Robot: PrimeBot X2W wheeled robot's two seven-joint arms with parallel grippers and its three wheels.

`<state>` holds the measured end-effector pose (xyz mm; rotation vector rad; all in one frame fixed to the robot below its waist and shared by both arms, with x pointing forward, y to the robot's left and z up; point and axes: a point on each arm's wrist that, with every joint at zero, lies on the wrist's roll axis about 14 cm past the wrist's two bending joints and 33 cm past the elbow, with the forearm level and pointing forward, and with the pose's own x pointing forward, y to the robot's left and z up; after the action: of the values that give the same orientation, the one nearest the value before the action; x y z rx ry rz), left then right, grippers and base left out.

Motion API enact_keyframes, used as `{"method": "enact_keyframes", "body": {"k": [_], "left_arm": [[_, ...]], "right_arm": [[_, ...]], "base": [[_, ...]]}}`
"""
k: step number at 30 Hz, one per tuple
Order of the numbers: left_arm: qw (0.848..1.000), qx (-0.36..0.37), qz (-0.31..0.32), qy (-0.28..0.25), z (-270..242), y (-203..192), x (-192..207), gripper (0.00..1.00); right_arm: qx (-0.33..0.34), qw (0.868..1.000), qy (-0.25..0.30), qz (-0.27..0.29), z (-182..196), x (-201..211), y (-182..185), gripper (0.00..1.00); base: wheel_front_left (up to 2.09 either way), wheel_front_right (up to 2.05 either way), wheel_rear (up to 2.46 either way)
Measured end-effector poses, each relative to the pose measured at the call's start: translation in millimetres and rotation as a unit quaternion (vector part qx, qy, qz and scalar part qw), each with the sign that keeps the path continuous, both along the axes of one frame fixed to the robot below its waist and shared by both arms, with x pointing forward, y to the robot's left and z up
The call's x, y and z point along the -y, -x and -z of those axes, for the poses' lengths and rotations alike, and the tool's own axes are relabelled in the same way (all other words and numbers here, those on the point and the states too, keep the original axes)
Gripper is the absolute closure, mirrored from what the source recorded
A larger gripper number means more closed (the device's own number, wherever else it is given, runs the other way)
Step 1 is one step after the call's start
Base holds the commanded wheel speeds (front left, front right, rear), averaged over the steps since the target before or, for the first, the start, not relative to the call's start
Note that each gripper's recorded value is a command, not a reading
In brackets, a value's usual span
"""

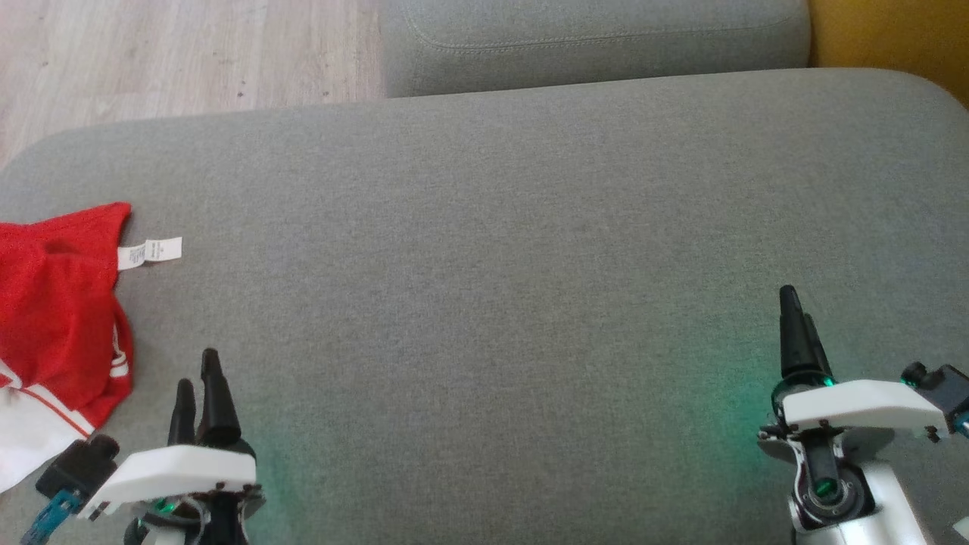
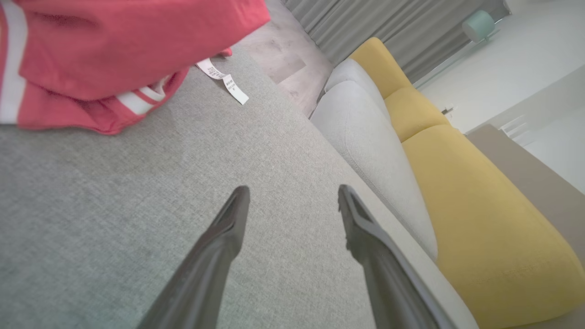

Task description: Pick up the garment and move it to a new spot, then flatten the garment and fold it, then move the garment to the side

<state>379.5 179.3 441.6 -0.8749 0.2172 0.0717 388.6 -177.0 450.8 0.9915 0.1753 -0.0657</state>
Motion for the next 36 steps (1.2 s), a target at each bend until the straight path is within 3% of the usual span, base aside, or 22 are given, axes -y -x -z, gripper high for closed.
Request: {"method": "enact_keyframes", "body": {"k": [20,36], "left_arm": [[0.991,0.02,0.03,-0.128,-7,-10,2,0.0],[0.967,0.056,0.062,-0.239,-21,-24,8,0.0]], "right_arm": [[0.021,0.993,0.11,-0.033,-7,-12,-12,0.0],[0.056,0.974,0.209,-0.062,-23,-23,-27,0.0]], "base": [[0.0,0.0,0.0],[0.0,0.0,0.0]]}}
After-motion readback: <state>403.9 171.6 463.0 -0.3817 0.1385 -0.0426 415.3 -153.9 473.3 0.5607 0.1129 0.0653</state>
